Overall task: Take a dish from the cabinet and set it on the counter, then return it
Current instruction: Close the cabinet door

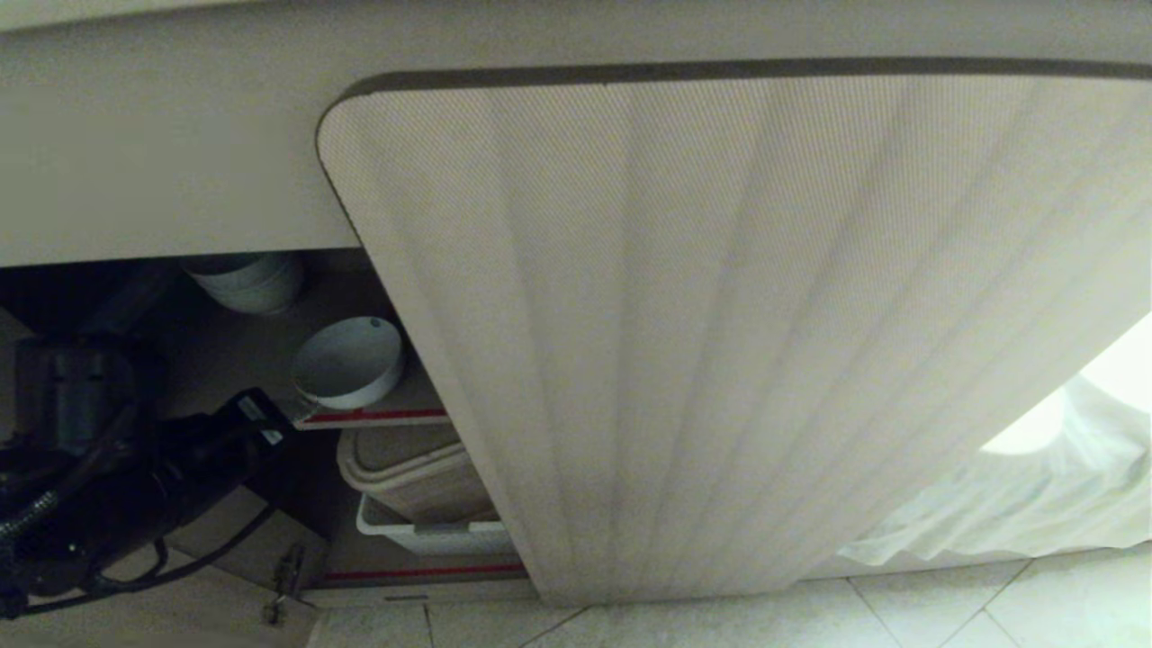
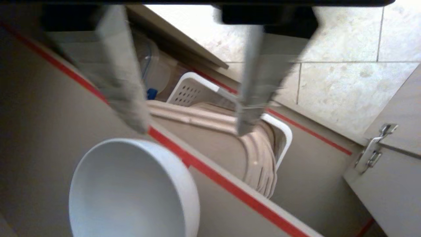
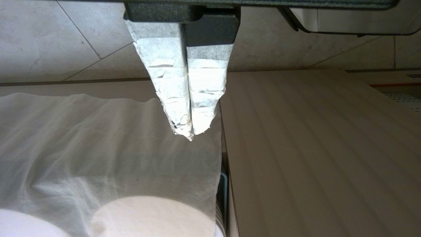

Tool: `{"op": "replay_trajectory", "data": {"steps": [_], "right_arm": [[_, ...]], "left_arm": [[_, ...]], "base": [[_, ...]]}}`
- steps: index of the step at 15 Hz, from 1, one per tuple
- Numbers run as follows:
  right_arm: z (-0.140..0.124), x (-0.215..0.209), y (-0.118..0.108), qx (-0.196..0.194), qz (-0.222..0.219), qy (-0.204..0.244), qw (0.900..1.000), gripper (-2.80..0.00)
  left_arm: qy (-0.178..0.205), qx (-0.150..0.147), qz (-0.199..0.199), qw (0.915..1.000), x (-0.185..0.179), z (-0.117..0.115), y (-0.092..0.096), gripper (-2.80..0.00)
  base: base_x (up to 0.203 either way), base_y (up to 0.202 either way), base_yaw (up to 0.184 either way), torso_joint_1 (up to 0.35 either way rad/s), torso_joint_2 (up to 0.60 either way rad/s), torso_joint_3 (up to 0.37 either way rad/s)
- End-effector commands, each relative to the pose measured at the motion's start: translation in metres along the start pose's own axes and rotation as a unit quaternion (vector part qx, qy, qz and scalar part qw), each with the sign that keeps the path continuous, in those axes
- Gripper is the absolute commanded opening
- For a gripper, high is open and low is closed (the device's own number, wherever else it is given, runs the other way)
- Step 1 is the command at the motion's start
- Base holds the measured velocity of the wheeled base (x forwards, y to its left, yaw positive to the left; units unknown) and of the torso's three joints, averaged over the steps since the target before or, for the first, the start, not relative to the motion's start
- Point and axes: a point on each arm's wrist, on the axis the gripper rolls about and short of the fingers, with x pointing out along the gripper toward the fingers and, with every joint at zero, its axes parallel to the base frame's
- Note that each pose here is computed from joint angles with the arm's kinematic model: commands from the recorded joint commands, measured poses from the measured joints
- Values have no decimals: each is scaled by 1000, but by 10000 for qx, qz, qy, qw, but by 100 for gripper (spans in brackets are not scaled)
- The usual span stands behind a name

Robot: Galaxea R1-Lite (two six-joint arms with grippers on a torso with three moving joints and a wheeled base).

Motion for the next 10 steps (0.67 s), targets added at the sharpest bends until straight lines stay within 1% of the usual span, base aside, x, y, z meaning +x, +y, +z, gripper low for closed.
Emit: {"op": "replay_trajectory", "data": {"steps": [1,3,4,7,8,10], "right_arm": [[0,0,0,1,1,0,10000,-280],[0,0,0,1,4,0,10000,-280],[0,0,0,1,1,0,10000,-280],[0,0,0,1,7,0,10000,-280],[0,0,0,1,7,0,10000,-280],[0,0,0,1,7,0,10000,-280]], "left_arm": [[-55,-30,-47,10000,-4,1,0,-280],[-151,5,-111,9998,-10,4,0,-280],[-212,87,-160,9996,-16,5,0,-280],[-216,455,-226,9985,-34,-4,11,-280],[-214,527,-273,9980,-41,-8,14,-280],[-234,577,-350,9974,-53,-13,21,-280]], "base": [[0,0,0,0,0,0],[0,0,0,0,0,0],[0,0,0,0,0,0],[0,0,0,0,0,0],[0,0,0,0,0,0],[0,0,0,0,0,0]]}}
